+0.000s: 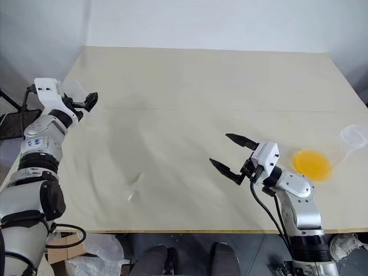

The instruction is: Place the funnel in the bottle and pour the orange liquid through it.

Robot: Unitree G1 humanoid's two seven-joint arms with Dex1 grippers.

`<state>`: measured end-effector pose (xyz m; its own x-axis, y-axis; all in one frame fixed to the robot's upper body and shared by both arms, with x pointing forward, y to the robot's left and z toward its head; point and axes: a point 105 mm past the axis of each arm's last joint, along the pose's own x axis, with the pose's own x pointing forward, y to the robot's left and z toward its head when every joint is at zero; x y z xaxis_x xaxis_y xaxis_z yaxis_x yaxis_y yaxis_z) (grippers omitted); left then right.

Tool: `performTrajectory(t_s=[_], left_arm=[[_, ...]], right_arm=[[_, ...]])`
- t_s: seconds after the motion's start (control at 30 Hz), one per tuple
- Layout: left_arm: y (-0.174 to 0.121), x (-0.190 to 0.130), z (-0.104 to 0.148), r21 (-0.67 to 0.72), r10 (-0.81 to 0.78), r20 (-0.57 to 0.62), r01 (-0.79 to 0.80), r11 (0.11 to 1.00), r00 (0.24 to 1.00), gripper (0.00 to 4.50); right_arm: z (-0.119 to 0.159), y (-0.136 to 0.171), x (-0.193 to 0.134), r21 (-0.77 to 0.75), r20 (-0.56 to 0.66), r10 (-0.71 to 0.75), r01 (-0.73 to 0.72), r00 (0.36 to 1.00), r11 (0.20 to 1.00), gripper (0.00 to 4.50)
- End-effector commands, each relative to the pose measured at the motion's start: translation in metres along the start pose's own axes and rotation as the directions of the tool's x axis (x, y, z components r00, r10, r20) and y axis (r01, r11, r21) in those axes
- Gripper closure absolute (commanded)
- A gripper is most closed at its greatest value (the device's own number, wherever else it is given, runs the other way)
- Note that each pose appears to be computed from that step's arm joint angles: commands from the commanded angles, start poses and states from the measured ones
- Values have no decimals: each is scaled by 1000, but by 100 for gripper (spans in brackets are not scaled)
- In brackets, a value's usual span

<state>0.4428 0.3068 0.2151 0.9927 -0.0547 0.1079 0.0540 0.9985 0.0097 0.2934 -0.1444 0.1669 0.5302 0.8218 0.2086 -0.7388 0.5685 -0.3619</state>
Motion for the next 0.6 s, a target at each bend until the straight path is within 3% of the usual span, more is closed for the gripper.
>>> performTrajectory(t_s=[0.03, 0.13, 0.3, 0.37, 0.5, 0.6], left_arm=[[-5, 4, 17, 42, -15, 62, 13, 999, 998, 112], [-6, 4, 19, 43, -13, 84, 10, 999, 996, 200], [-7, 1, 24, 67, -34, 134, 26, 997, 990, 206], [-19, 1, 32, 57, -118, 183, 109, 992, 976, 206], [-75, -1, 50, 124, -428, 222, 410, 903, 876, 206], [-133, -13, 56, 184, -679, 189, 653, 734, 710, 206]], right_arm=[[10, 2, 1, -37, 39, -2, 3, 999, 999, 0], [9, 3, 0, -37, 36, -5, 6, 999, 999, 0], [4, 7, 0, -35, 26, 2, -1, 1000, 999, 0], [3, 8, -1, -37, 21, 3, -3, 1000, 999, 0], [8, 3, -13, -63, 0, -32, 32, 999, 997, 0], [13, -2, -28, -88, -29, -77, 74, 997, 993, 0]])
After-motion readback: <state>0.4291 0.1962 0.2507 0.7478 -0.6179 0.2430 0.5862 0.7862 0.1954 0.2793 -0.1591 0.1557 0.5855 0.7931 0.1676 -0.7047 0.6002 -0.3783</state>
